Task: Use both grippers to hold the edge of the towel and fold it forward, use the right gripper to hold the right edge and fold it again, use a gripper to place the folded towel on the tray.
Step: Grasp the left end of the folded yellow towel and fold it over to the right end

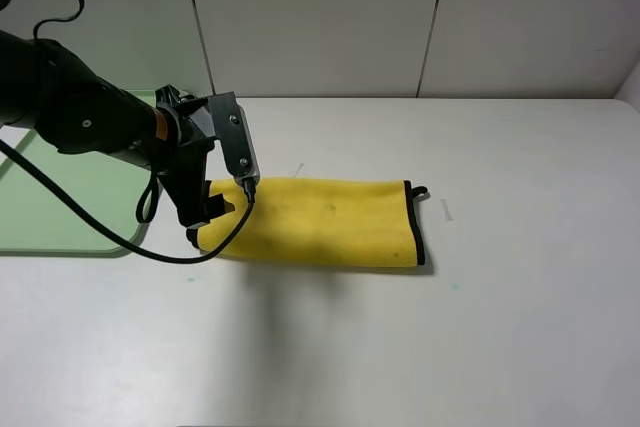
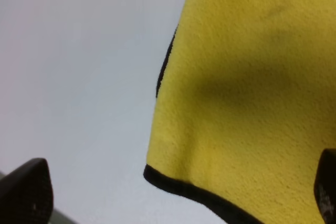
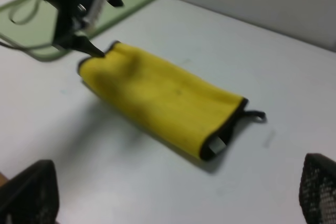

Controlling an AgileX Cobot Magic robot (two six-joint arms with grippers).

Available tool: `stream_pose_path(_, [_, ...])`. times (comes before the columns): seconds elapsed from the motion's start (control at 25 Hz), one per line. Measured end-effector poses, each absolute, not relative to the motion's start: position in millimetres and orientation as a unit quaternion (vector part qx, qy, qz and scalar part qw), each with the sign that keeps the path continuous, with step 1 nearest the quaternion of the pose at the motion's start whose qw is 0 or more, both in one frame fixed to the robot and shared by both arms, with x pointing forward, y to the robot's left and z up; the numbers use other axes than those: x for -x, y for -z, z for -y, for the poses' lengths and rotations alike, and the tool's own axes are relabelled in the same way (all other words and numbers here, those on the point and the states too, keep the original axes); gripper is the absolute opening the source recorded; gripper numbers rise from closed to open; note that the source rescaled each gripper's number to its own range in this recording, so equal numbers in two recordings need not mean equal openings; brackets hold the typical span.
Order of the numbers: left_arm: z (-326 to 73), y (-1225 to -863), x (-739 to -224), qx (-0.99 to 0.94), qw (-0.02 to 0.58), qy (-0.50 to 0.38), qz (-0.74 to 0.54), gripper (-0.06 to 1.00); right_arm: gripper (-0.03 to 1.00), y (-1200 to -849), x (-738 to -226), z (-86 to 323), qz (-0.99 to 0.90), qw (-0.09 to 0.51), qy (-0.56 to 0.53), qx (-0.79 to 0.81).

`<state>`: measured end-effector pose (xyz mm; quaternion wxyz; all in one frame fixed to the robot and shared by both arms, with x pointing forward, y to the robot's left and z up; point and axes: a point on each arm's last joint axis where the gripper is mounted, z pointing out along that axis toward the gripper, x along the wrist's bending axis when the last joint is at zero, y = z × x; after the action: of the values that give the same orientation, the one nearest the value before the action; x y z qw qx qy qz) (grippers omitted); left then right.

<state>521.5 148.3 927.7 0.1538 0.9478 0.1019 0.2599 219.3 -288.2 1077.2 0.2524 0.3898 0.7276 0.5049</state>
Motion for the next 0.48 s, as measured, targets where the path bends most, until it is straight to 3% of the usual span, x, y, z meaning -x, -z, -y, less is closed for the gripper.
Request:
stream_pose_path(0.16, [-148,-928,-522,-0.948,0.154,-0.260,-0.102,1.00,1.00,-1055,-229,291,-0.736,0.265,-0.465,-0.413])
stream_pose_path(0.48, [-148,-928,-522,-0.948,0.154,-0.260,-0.102,1.00,1.00,-1055,-231,294,-0.730,0.281,-0.459,-0.421])
